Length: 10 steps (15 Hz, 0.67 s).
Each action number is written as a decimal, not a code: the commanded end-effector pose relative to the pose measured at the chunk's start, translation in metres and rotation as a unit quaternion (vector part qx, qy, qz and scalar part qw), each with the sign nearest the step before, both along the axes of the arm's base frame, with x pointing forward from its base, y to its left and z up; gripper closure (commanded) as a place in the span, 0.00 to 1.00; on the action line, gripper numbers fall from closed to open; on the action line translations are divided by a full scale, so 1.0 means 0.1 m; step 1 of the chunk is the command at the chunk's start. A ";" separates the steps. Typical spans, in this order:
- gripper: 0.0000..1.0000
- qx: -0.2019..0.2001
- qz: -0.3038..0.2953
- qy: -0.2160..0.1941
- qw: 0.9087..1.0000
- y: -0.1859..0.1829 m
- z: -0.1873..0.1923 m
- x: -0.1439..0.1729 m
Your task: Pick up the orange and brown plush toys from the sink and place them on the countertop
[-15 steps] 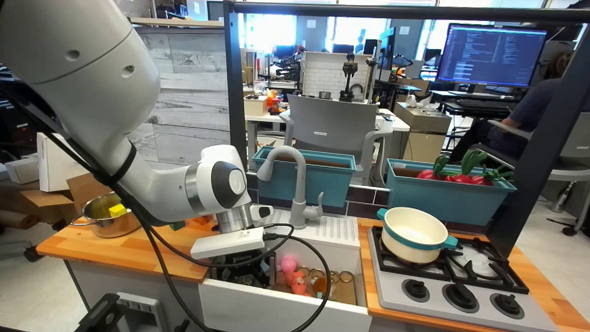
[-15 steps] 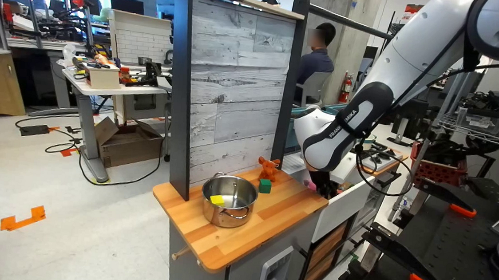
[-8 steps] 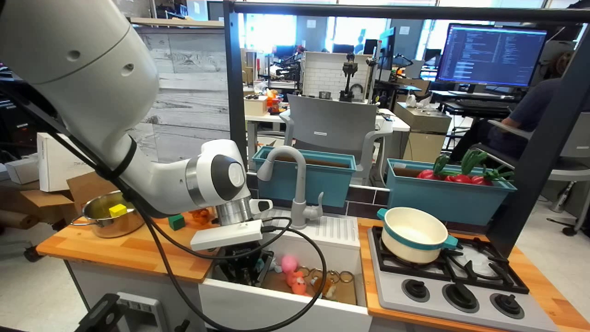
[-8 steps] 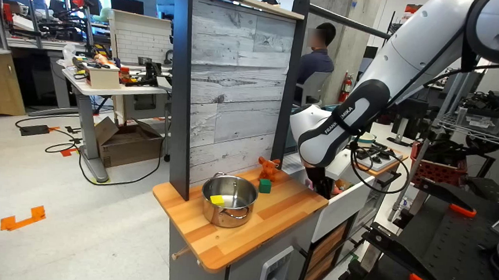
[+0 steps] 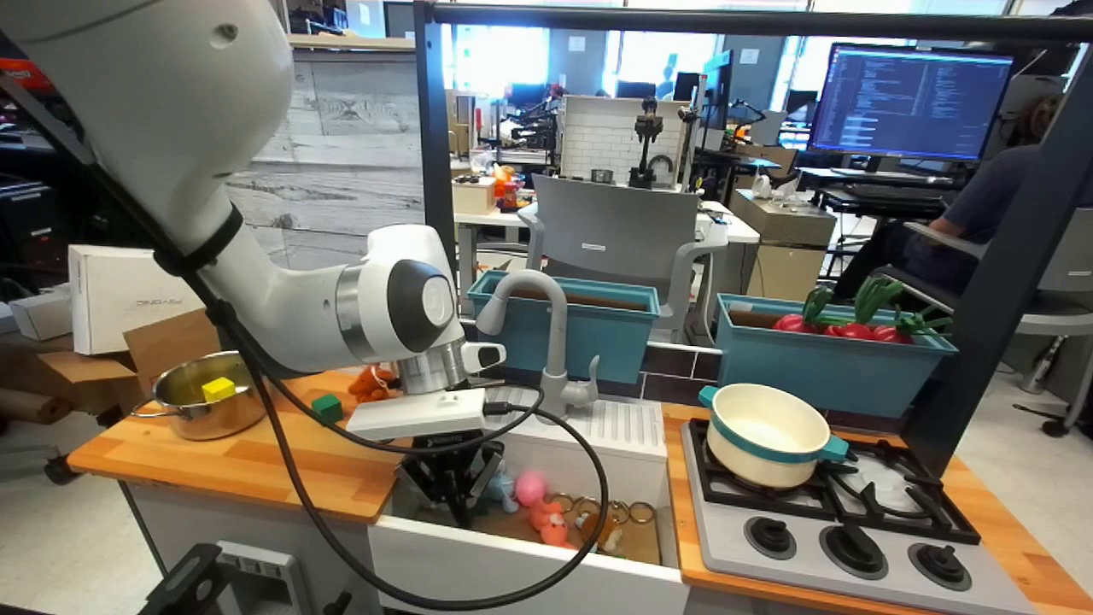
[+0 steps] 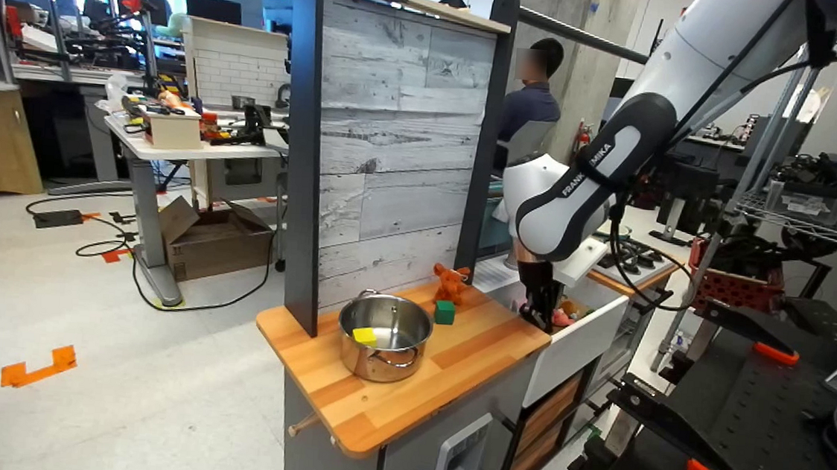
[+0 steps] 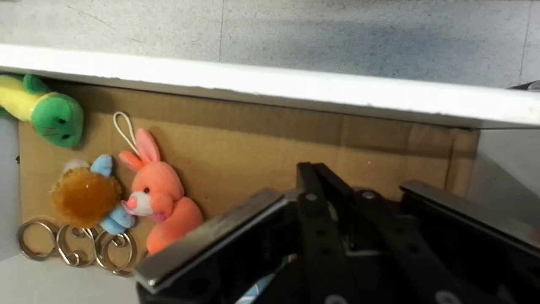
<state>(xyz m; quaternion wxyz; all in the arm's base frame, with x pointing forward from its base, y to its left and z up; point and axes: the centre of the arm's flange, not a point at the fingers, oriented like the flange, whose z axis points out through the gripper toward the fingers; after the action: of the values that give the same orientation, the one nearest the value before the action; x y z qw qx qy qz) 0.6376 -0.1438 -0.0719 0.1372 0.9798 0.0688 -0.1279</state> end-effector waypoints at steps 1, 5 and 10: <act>0.99 0.032 -0.008 -0.019 0.999 0.02 0.42 -0.43; 0.99 0.050 0.011 -0.044 0.998 0.13 0.61 -0.50; 0.99 0.084 0.062 -0.077 0.992 0.45 1.02 -0.49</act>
<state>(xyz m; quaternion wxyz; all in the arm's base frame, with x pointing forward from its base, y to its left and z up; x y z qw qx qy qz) 0.6032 -0.1174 -0.0078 0.0951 0.9895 0.0953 -0.0524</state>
